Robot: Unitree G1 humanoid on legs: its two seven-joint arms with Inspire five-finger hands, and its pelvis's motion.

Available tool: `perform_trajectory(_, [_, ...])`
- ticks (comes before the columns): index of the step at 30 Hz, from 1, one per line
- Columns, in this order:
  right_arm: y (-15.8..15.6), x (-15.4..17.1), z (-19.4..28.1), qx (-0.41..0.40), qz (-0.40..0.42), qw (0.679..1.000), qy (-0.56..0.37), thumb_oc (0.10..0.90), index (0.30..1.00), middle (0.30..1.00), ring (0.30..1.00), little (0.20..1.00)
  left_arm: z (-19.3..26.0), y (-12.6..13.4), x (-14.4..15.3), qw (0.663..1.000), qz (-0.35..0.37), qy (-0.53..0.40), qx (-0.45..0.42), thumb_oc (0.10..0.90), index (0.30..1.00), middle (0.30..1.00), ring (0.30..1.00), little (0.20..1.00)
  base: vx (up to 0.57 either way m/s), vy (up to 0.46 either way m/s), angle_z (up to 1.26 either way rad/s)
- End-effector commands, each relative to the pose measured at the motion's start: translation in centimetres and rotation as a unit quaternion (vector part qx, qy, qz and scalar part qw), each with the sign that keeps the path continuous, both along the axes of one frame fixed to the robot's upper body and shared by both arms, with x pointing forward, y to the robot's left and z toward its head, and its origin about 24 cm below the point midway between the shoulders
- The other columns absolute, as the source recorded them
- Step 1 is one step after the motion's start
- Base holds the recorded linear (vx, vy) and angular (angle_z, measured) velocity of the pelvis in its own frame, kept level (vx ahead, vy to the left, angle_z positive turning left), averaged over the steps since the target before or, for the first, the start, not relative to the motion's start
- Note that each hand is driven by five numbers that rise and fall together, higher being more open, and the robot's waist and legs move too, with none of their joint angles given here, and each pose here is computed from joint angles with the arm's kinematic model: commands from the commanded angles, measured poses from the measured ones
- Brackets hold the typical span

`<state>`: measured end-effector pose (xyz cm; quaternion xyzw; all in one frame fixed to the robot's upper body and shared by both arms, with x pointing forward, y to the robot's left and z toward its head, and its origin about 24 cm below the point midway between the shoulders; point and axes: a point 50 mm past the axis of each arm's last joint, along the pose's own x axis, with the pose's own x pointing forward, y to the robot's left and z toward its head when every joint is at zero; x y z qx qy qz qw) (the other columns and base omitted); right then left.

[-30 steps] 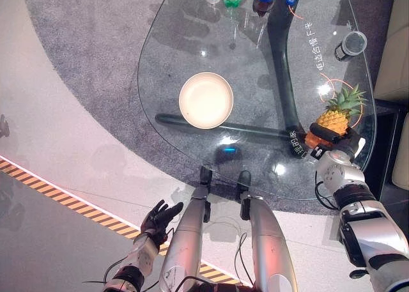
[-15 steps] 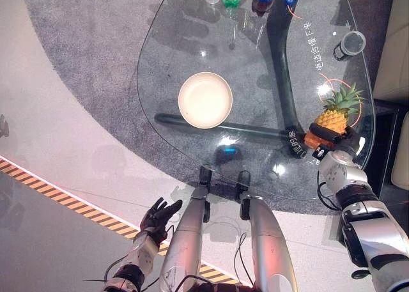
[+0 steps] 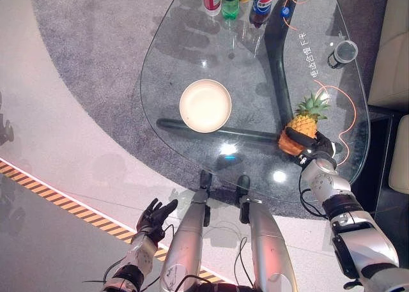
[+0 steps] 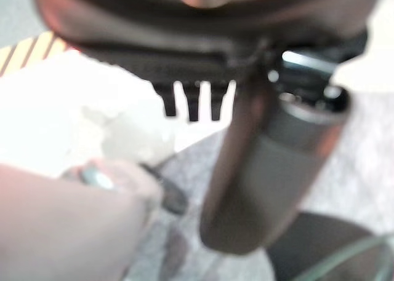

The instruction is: Pick up the fruit to the plate

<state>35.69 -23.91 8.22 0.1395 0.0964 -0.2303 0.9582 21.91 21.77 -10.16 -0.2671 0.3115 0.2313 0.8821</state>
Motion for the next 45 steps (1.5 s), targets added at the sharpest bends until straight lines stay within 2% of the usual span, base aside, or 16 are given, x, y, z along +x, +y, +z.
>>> perform_trajectory(1, [0.9, 0.4, 5.5, -0.034, 0.025, 0.990, -0.136, 0.100, 0.300, 0.300, 0.300, 0.200, -0.5, 3.1, -2.5, 0.995, 0.092, 0.009, 0.029, 0.800, 0.900, 0.900, 0.900, 0.900, 0.00, 0.000, 0.00])
perform_trajectory(9, [3.5, -0.8, 7.3, -0.051, 0.112, 0.970, -0.207, 0.100, 0.300, 0.300, 0.300, 0.200, 0.8, 6.5, -3.0, 0.977, 0.209, -0.021, 0.038, 0.800, 0.900, 0.900, 0.900, 0.900, 0.00, -0.005, 0.00])
perform_trajectory(10, [4.9, -1.2, 7.6, -0.068, 0.154, 0.959, -0.228, 0.100, 0.300, 0.300, 0.300, 0.200, 1.4, 7.4, -2.9, 0.967, 0.250, -0.042, 0.034, 0.800, 0.900, 0.900, 0.900, 0.900, 0.01, -0.044, 0.01])
perform_trajectory(14, [7.6, -2.1, 8.3, -0.106, 0.243, 0.928, -0.260, 0.100, 0.300, 0.300, 0.300, 0.200, 2.7, 8.4, -2.3, 0.945, 0.314, -0.092, 0.014, 0.800, 0.900, 0.900, 0.900, 0.900, 0.02, -0.036, 0.03])
perform_trajectory(18, [9.1, -2.8, 9.0, -0.123, 0.305, 0.900, -0.286, 0.100, 0.300, 0.300, 0.300, 0.200, 4.6, 8.8, -0.8, 0.938, 0.308, -0.158, 0.026, 0.800, 0.900, 0.900, 0.900, 0.900, 0.04, -0.050, 0.13])
perform_trajectory(21, [10.1, -3.5, 9.6, -0.136, 0.348, 0.875, -0.307, 0.100, 0.300, 0.300, 0.300, 0.200, 6.8, 8.3, 1.0, 0.937, 0.266, -0.223, 0.035, 0.800, 0.900, 0.900, 0.900, 0.900, 0.03, -0.053, 0.11])
perform_trajectory(23, [10.2, -3.6, 9.7, -0.140, 0.355, 0.871, -0.309, 0.100, 0.300, 0.300, 0.300, 0.200, 7.1, 8.1, 1.3, 0.939, 0.253, -0.231, 0.035, 0.800, 0.900, 0.900, 0.900, 0.900, 0.01, -0.025, 0.11])
perform_trajectory(28, [11.1, -4.9, 10.5, -0.185, 0.396, 0.835, -0.335, 0.100, 0.300, 0.300, 0.300, 0.200, 11.1, 4.5, 4.0, 0.936, 0.085, -0.340, 0.038, 0.800, 0.900, 0.900, 0.900, 0.900, 0.01, -0.036, 0.08])
perform_trajectory(36, [11.0, -5.6, 11.4, -0.224, 0.409, 0.810, -0.356, 0.100, 0.300, 0.300, 0.300, 0.200, 14.9, -0.7, 5.1, 0.904, -0.139, -0.402, 0.029, 0.800, 0.900, 0.900, 0.900, 0.900, -0.01, -0.019, 0.02])
perform_trajectory(40, [10.9, -5.8, 11.6, -0.243, 0.422, 0.798, -0.355, 0.100, 0.300, 0.300, 0.300, 0.200, 16.5, -2.2, 5.0, 0.881, -0.195, -0.430, 0.006, 0.800, 0.900, 0.900, 0.900, 0.900, 0.00, 0.000, 0.00])
perform_trajectory(45, [11.4, -6.0, 11.1, -0.248, 0.448, 0.788, -0.342, 0.100, 0.300, 0.300, 0.300, 0.200, 17.8, -3.1, 5.0, 0.865, -0.223, -0.449, -0.002, 0.800, 0.900, 0.900, 0.900, 0.900, 0.00, 0.000, 0.00])
